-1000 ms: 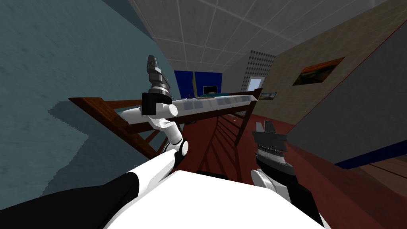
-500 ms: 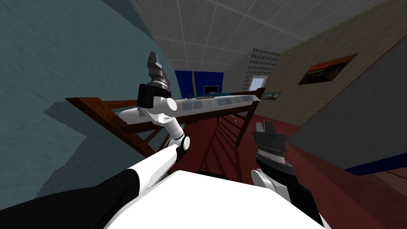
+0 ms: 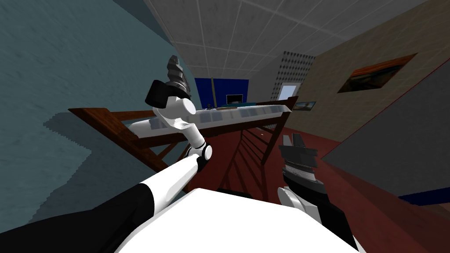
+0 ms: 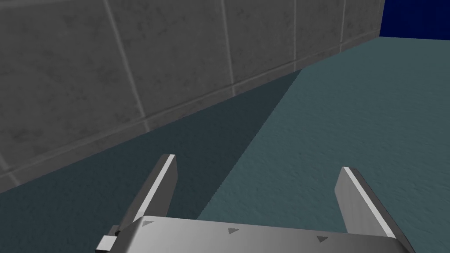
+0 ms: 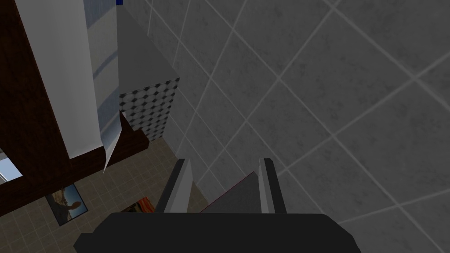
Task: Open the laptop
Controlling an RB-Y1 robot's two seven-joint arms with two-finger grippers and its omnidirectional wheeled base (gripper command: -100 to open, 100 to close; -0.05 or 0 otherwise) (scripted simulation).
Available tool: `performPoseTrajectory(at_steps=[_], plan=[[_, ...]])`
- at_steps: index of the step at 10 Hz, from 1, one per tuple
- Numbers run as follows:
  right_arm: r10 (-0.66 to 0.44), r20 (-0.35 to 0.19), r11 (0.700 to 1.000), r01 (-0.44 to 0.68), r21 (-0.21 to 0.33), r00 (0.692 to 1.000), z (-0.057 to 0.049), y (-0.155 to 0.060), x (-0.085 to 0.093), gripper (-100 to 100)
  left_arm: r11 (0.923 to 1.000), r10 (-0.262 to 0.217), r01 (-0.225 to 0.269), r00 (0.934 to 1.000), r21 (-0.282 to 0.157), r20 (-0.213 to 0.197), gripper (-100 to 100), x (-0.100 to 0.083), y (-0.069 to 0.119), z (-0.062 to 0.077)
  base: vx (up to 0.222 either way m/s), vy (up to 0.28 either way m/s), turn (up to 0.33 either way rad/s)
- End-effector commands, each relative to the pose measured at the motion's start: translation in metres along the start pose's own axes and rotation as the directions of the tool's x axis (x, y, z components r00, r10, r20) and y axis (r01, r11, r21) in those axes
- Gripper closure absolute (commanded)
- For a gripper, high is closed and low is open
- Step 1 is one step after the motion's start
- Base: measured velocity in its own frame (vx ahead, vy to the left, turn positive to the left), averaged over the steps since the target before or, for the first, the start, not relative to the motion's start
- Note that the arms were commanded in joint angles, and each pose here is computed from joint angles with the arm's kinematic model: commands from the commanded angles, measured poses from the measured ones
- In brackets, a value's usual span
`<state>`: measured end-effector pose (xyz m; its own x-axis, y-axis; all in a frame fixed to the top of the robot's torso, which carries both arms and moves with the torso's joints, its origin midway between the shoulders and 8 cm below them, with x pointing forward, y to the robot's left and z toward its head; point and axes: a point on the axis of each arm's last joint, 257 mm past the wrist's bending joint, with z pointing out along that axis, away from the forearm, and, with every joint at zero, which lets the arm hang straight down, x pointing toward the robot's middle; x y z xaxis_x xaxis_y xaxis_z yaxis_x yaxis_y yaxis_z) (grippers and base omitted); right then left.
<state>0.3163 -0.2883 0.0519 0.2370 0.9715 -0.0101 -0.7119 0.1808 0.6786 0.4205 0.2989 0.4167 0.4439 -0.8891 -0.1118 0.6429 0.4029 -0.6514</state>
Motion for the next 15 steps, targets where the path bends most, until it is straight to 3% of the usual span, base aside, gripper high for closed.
performPoseTrajectory(at_steps=[1, 2, 3, 6, 8, 9, 10, 12, 13, 15], plan=[[0.0, 0.0, 1.0, 0.0, 0.0, 1.0, 0.0, 0.0, 0.0, 0, 0.998, 0.025, -0.027, 0.9992, -0.057, -0.03, -100, 0.012, 0.003, 0.015, 0.061, -0.029, 0.055], [0.0, 0.0, 1.0, 0.0, 0.0, 1.0, 0.0, 0.0, 0.0, 0, 0.9983, 0.018, -0.019, 0.9993, -0.055, -0.032, -100, 0.013, -0.002, 0.016, 0.051, -0.028, 0.03], [0.0, 0.0, 1.0, 0.0, 0.0, 1.0, 0.0, 0.0, 0.0, 0, 0.9953, 0.04, -0.044, 0.9978, -0.086, -0.053, -100, 0.022, 0.001, 0.023, 0.057, -0.033, 0.051], [0.0, 0.0, 1.0, 0.0, 0.0, 1.0, 0.0, 0.0, 0.0, 0, 0.9908, 0.052, -0.062, 0.9952, -0.12, -0.083, -100, 0.032, -0.001, 0.03, 0.047, -0.033, 0.042], [0.0, 0.0, 1.0, 0.0, 0.0, 1.0, 0.0, 0.0, 0.0, 0, 0.9848, 0.071, -0.087, 0.9912, -0.15, -0.112, -100, 0.043, -0.001, 0.036, 0.052, -0.028, 0.037], [0.0, 0.0, 1.0, 0.0, 0.0, 1.0, 0.0, 0.0, 0.0, 0, 0.978, 0.09, -0.114, 0.9858, -0.174, -0.142, -100, 0.054, 0.0, 0.04, 0.056, -0.024, 0.053], [0.0, 0.0, 1.0, 0.0, 0.0, 1.0, 0.0, 0.0, 0.0, 0, 0.9775, 0.09, -0.115, 0.9856, -0.177, -0.143, -100, 0.054, 0.0, 0.04, 0.049, -0.023, 0.025], [0.0, 0.0, 1.0, 0.0, 0.0, 1.0, 0.0, 0.0, 0.0, 0, 0.9616, 0.127, -0.171, 0.971, -0.215, -0.202, -100, 0.076, 0.001, 0.047, 0.065, -0.03, 0.062], [0.0, 0.0, 1.0, 0.0, 0.0, 1.0, 0.0, 0.0, 0.0, 0, 0.9597, 0.126, -0.172, 0.9702, -0.222, -0.207, -100, 0.076, 0.003, 0.047, 0.059, -0.022, 0.022], [0.0, 0.0, 1.0, 0.0, 0.0, 1.0, 0.0, 0.0, 0.0, 0, 0.9401, 0.157, -0.227, 0.9504, -0.254, -0.268, -100, 0.098, 0.005, 0.049, 0.061, -0.025, 0.044]])
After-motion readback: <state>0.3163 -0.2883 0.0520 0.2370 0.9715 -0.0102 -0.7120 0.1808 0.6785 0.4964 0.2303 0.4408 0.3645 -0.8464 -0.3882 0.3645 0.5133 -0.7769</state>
